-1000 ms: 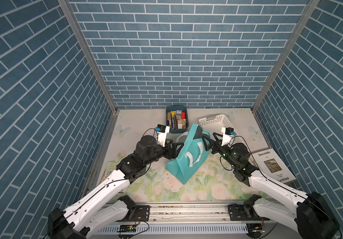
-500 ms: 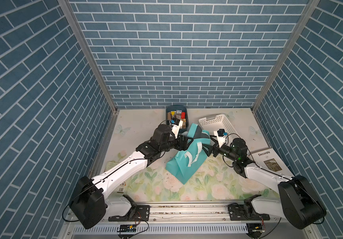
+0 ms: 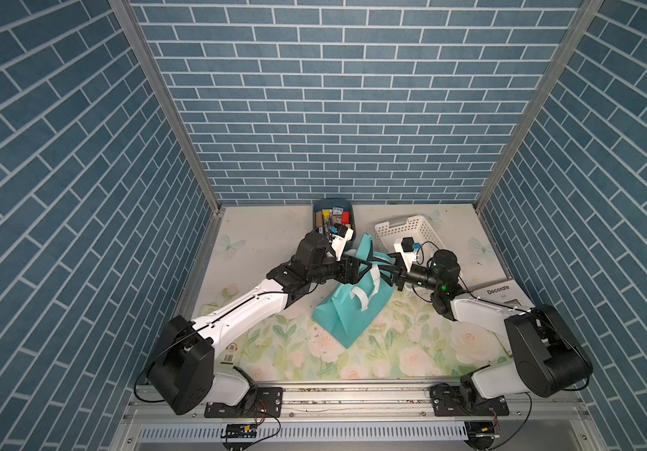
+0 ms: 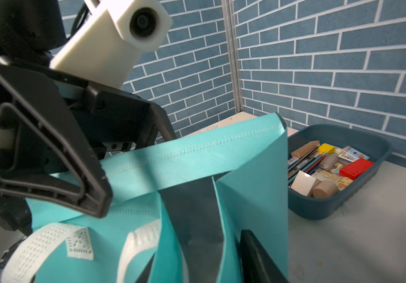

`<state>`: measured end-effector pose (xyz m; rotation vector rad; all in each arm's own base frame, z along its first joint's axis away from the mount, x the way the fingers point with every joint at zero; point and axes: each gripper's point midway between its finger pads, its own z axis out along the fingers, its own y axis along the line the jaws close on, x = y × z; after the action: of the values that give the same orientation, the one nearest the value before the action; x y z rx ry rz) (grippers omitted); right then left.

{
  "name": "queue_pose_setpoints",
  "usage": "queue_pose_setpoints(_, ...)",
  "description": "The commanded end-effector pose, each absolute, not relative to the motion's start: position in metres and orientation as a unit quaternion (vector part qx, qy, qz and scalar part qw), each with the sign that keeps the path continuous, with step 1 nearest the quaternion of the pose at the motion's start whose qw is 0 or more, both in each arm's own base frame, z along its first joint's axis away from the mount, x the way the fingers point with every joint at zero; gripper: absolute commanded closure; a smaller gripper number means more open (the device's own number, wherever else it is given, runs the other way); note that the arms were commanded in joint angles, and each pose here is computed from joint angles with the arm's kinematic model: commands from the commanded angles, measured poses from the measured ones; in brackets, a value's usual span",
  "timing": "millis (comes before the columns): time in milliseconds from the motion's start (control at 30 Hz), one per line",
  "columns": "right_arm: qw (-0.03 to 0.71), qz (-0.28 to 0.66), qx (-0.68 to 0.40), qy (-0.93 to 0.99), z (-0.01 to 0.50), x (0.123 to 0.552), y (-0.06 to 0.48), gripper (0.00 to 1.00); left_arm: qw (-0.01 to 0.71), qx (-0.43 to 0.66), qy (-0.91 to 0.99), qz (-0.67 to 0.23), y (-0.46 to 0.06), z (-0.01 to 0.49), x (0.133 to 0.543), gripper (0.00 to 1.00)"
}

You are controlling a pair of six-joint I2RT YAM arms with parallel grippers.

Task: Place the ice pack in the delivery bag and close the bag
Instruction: Seal the delivery bag at the center of the board.

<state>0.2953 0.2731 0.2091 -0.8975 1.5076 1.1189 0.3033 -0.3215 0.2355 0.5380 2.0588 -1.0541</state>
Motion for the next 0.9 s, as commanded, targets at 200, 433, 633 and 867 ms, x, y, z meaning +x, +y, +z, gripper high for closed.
queue_pose_setpoints(200, 0.484, 0.471, -0.373, 0.637, 0.202, 0.308, 0.283, 0.51, 0.383, 0.217, 0.817, -0.371, -0.315, 0.237, 0.313, 0.2)
queue_pose_setpoints(433, 0.495, 0.457, -0.361, 0.644, 0.205, 0.314, 0.271, 0.47, 0.419, 0.203, 0.844, -0.268, -0.283, 0.254, 0.327, 0.21)
queue_pose_setpoints(633, 0.501, 0.454, -0.36, 0.643, 0.209, 0.315, 0.269, 0.54, 0.434, 0.213, 0.847, -0.221, -0.278, 0.268, 0.32, 0.26)
queue_pose_setpoints(867, 0.499, 0.464, -0.361, 0.637, 0.215, 0.31, 0.27, 0.72, 0.443, 0.231, 0.86, -0.105, -0.286, 0.273, 0.326, 0.25)
